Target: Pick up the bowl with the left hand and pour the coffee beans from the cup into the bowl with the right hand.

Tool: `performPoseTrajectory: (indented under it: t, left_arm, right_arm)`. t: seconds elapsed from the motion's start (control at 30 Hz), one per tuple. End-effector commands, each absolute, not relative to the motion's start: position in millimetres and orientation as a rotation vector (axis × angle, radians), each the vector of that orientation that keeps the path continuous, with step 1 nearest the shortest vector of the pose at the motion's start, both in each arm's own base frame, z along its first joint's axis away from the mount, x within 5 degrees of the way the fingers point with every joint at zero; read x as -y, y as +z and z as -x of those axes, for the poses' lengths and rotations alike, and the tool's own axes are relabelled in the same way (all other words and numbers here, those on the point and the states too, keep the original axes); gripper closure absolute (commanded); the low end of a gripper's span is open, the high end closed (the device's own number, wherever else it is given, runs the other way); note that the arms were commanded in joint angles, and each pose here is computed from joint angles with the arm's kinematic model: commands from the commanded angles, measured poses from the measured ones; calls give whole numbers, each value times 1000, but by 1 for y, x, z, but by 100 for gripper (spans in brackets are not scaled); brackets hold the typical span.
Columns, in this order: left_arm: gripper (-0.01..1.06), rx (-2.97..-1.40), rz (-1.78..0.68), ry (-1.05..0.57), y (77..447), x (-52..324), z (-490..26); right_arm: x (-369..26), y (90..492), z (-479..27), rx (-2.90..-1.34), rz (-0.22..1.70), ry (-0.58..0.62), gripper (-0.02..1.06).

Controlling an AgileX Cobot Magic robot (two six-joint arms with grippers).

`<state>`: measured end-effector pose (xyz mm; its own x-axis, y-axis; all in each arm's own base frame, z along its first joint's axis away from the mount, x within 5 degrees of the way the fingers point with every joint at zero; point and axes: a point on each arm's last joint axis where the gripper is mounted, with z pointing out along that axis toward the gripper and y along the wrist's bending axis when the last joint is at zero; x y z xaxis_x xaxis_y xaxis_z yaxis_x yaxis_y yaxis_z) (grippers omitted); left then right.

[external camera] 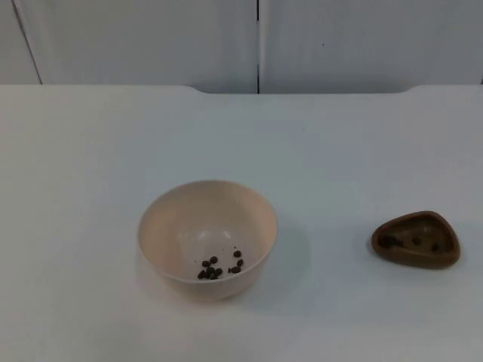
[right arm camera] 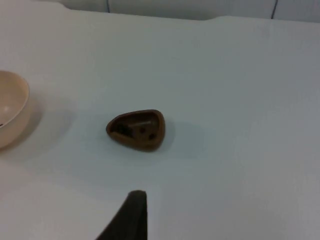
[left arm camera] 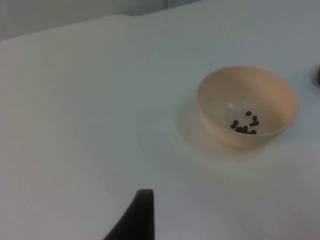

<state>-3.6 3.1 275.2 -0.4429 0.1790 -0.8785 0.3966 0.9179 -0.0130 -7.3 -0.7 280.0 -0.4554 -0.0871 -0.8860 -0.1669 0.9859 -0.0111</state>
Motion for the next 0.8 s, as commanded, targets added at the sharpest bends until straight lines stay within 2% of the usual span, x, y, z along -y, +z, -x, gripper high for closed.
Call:
performPoseTrajectory:
  t: [0.0, 0.2, 0.77]
  left_arm:
    - [0, -2037, -407, -275, 274, -3, 4]
    - [0, -2037, -407, -275, 274, -3, 4]
    - [0, -2037, -407, -275, 274, -3, 4]
  right_arm:
    - [0, 280, 8, -2041, 125, 65, -1]
    - [0, 280, 8, -2044, 61, 26, -1]
    - [0, 280, 8, -2044, 61, 26, -1]
